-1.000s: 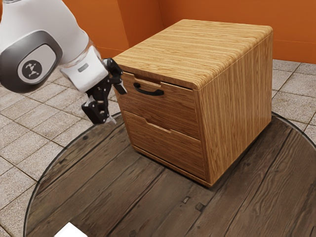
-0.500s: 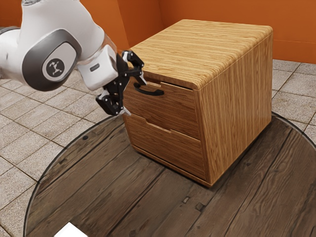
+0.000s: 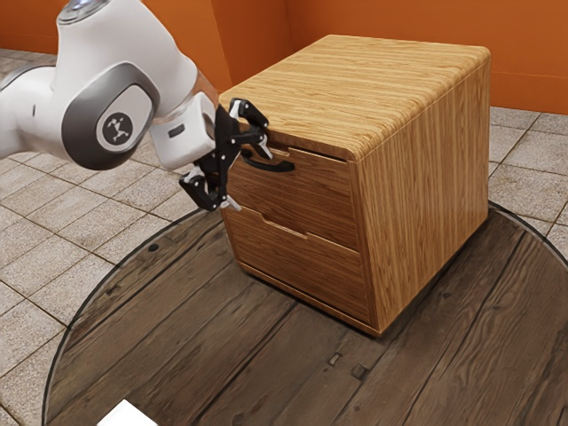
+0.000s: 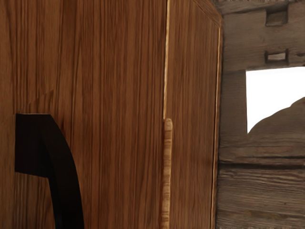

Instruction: Pull the drawer handle with one arm to open the drawer

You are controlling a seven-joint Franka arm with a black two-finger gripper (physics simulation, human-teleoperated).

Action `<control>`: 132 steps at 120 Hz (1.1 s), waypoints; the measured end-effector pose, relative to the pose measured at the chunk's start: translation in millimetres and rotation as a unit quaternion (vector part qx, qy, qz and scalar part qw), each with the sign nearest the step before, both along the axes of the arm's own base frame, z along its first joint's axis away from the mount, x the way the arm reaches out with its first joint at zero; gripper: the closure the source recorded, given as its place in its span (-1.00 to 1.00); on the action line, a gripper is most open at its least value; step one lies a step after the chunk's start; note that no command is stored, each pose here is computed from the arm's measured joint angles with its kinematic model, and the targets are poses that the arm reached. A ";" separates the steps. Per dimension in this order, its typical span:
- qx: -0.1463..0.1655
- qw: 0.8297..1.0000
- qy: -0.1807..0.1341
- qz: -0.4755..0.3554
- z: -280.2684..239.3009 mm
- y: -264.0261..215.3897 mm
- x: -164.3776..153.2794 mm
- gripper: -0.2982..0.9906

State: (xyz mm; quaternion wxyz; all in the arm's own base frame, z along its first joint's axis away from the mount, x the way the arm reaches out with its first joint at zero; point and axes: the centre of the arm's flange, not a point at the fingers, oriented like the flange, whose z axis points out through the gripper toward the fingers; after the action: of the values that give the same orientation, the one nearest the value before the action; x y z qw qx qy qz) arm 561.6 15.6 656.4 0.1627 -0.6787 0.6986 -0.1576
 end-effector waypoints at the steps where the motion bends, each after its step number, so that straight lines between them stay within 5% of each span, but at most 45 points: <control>1: 0.000 1.000 0.000 0.000 0.0 0.1 0.0 -0.56; 26: 0.005 1.000 0.000 -0.011 -3.8 1.3 0.1 -0.60; 44: 0.008 1.000 0.007 -0.017 -10.1 2.6 -0.6 -0.90; 90: 0.010 1.000 0.000 -0.013 -8.3 15.8 -5.1 -0.54; 132: 0.001 1.000 -0.014 -0.002 -14.1 19.8 -8.0 -0.55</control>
State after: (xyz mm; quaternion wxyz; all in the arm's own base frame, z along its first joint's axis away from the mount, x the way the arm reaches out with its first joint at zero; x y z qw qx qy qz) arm 553.6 35.4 642.3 0.1730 -0.6749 0.6977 -0.1666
